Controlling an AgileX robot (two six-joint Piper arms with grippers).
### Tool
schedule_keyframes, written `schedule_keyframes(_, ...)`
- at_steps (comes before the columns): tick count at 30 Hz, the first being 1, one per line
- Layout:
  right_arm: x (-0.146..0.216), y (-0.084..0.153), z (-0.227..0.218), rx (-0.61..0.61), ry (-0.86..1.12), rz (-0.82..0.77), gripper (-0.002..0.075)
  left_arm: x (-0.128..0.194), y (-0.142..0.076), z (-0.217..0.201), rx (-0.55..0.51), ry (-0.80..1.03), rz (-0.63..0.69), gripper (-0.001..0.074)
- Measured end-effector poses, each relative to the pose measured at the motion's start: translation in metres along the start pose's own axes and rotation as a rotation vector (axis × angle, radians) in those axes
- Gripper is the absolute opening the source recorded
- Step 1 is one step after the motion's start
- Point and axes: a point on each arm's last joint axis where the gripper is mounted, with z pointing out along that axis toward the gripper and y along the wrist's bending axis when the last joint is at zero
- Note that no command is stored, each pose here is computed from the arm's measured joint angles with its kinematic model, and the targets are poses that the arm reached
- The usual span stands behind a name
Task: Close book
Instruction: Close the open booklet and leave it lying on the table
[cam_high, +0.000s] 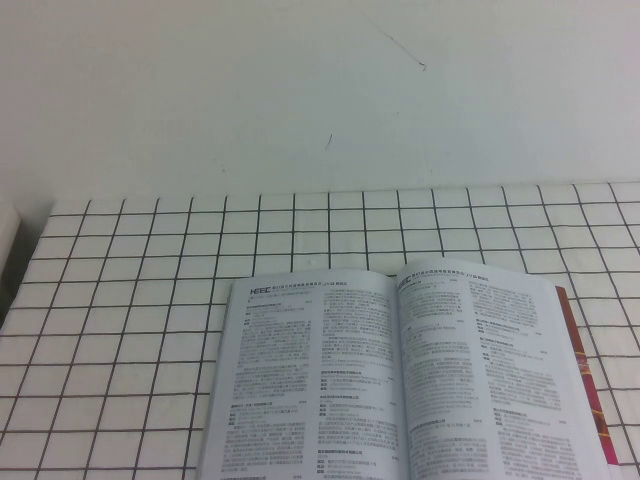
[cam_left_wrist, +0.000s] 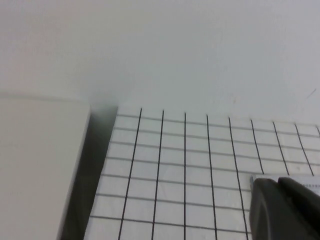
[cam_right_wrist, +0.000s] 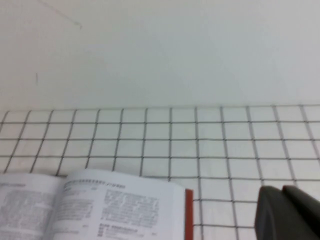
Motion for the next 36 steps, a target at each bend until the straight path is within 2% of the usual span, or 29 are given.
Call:
schedule_keyframes(3, 0.005, 0.008, 0.018, -0.076, 0.083, -0.05, -0.0003, 0.003, -0.003, 0.017, 0.008, 0.093, -0.022, -0.0004)
schedule_keyframes(9, 0.016, 0.035, 0.052, -0.305, 0.245, -0.264, -0.0003, 0.008, -0.018, 0.047, 0.138, 0.224, -0.03, -0.0004)
schedule_keyframes(15, 0.02, 0.072, 0.087, -0.493, 0.384, -0.41, -0.0003, 0.016, -0.031, 0.079, 0.267, 0.351, -0.003, -0.0004)
schedule_keyframes(20, 0.045, 0.109, 0.12, -0.603, 0.526, -0.5, -0.0003, 0.023, -0.042, 0.105, 0.37, 0.431, -0.023, -0.0004)
schedule_keyframes(26, 0.083, 0.129, 0.161, -0.636, 0.683, -0.517, -0.0003, 0.04, -0.044, 0.143, 0.38, 0.566, -0.068, -0.0004)
schedule_keyframes(36, 0.111, 0.137, 0.206, -0.629, 0.791, -0.478, -0.0003, 0.08, -0.039, 0.198, 0.331, 0.796, -0.103, -0.0004)
